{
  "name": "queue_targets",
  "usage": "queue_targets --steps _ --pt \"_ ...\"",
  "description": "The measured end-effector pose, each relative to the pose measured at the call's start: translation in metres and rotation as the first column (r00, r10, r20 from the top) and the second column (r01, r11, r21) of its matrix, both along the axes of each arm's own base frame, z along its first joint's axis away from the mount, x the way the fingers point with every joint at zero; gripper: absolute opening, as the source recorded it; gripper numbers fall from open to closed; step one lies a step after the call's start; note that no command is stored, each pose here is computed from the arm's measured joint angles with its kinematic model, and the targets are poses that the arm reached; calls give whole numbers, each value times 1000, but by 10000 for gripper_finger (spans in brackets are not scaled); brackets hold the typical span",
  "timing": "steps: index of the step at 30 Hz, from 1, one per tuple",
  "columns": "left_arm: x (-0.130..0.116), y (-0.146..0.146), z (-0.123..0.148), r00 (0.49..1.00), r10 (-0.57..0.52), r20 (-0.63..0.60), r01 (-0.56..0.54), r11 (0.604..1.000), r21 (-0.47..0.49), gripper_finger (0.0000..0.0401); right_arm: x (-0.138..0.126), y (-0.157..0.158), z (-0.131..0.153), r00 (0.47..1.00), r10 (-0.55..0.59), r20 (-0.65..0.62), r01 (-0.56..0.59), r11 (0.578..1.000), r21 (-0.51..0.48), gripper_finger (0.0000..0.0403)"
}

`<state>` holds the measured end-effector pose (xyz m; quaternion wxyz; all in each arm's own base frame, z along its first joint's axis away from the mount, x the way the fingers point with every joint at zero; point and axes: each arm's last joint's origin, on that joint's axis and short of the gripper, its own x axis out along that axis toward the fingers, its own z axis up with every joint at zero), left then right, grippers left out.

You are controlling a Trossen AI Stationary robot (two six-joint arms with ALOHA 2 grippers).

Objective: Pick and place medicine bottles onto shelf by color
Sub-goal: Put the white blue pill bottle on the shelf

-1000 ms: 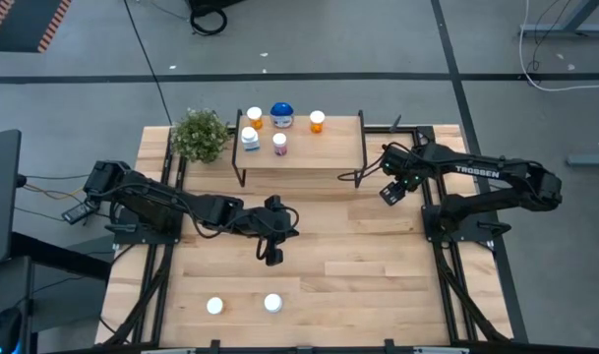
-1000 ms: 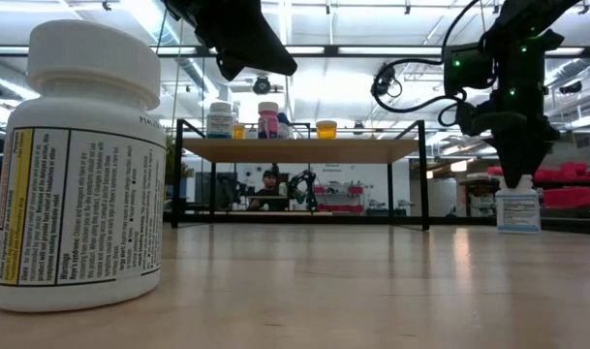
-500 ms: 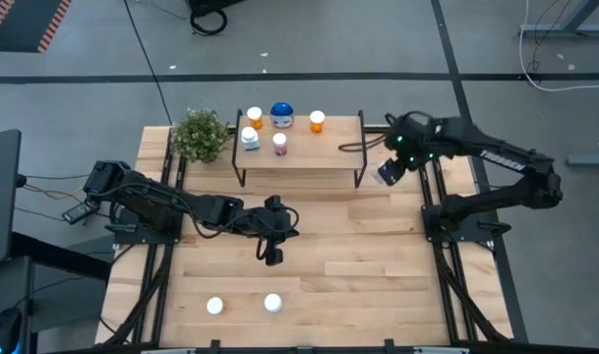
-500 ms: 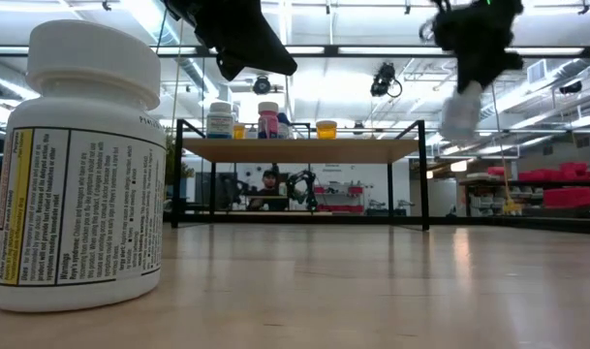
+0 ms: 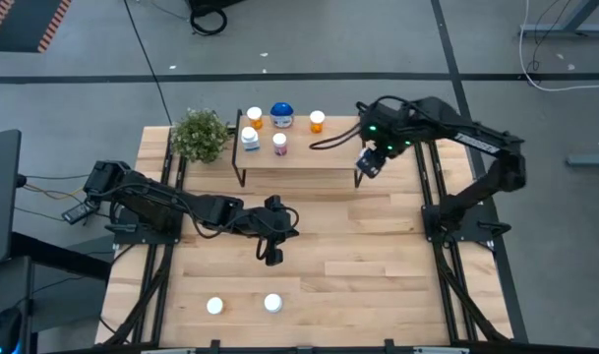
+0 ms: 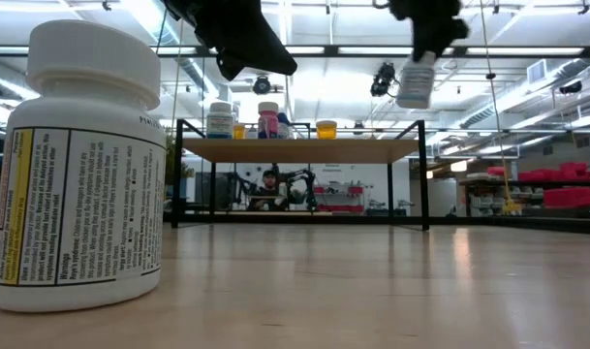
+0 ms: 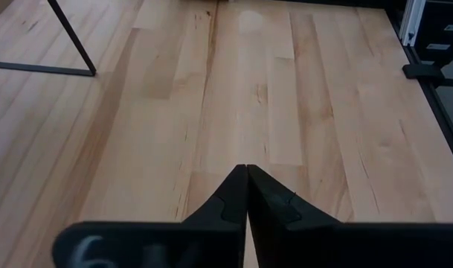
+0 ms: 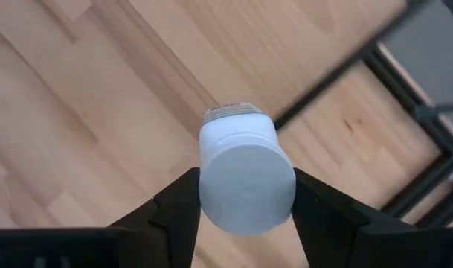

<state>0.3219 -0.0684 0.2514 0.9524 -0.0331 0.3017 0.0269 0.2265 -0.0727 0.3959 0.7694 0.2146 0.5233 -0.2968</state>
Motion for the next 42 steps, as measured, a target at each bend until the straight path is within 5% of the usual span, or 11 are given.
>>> queue_targets --steps 8,20,33,42 --pt "0 0 0 1000 1 0 -1 1000 -3 22 47 -19 -7 995 84 -58 -87 996 -38 193" --pt "0 -4 1 1000 -7 19 7 1000 -13 16 81 -59 -36 992 120 -40 -122 992 -40 193" --pt "0 -6 2 1000 -13 24 13 1000 -13 13 87 -70 -42 988 153 -21 -153 987 -40 197" --pt "0 -6 2 1000 -13 24 13 1000 -13 22 88 -69 -37 985 170 -14 -171 984 -53 261"
